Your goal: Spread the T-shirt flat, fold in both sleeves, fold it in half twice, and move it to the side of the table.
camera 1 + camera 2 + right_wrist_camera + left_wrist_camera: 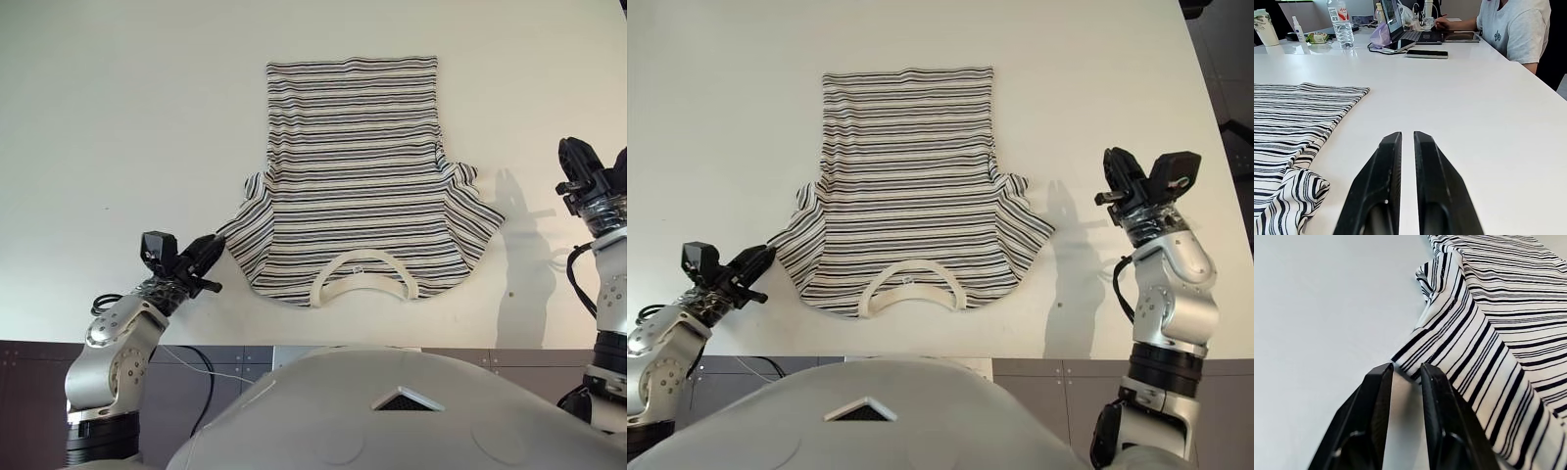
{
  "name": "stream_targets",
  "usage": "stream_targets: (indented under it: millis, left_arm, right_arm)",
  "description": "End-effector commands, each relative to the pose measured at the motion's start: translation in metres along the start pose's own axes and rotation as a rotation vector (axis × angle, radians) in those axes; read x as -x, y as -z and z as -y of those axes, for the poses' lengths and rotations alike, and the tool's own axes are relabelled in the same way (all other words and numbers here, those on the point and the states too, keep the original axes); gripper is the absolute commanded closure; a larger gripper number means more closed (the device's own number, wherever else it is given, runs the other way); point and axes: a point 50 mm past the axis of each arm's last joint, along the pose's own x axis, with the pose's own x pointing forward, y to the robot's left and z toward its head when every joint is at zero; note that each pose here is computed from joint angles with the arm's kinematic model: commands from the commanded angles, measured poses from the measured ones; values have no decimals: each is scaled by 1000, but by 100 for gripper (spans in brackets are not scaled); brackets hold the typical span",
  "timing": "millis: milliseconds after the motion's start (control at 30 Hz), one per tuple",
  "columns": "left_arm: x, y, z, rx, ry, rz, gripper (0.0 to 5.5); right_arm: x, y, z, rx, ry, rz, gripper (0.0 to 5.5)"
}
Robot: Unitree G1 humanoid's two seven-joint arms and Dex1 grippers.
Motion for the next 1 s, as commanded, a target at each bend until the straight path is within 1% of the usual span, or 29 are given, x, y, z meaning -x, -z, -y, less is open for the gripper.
stream_targets:
  millis: [33,133,167,200,233,333,500,667,1000]
  left_arm:
    - [-8,-4,6,39,32,9,446]
    - [-11,-7,7,88,38,22,446]
    - [-11,-7,7,95,42,25,465]
    - [-11,-8,7,96,45,32,467]
    - [-11,-9,7,106,47,35,490]
    - [-10,-11,5,149,47,55,534]
    - [-9,-17,5,143,55,89,538]
    - [-6,-31,26,-108,166,126,538]
    - [-27,-45,64,-566,334,86,538]
  right_arm:
    - [-6,-1,-6,3,-23,0,507]
    - [-9,0,-8,9,-34,-2,507]
    - [-10,0,-9,12,-37,-2,499]
    - [-10,0,-10,17,-40,-2,499]
    - [-10,0,-10,21,-41,-2,499]
    - [-10,2,-12,43,-51,-11,499]
    - [-12,4,-16,58,-65,-15,499]
    - [-10,10,-20,60,-76,-33,499]
    - [-14,21,-29,48,-110,-59,499]
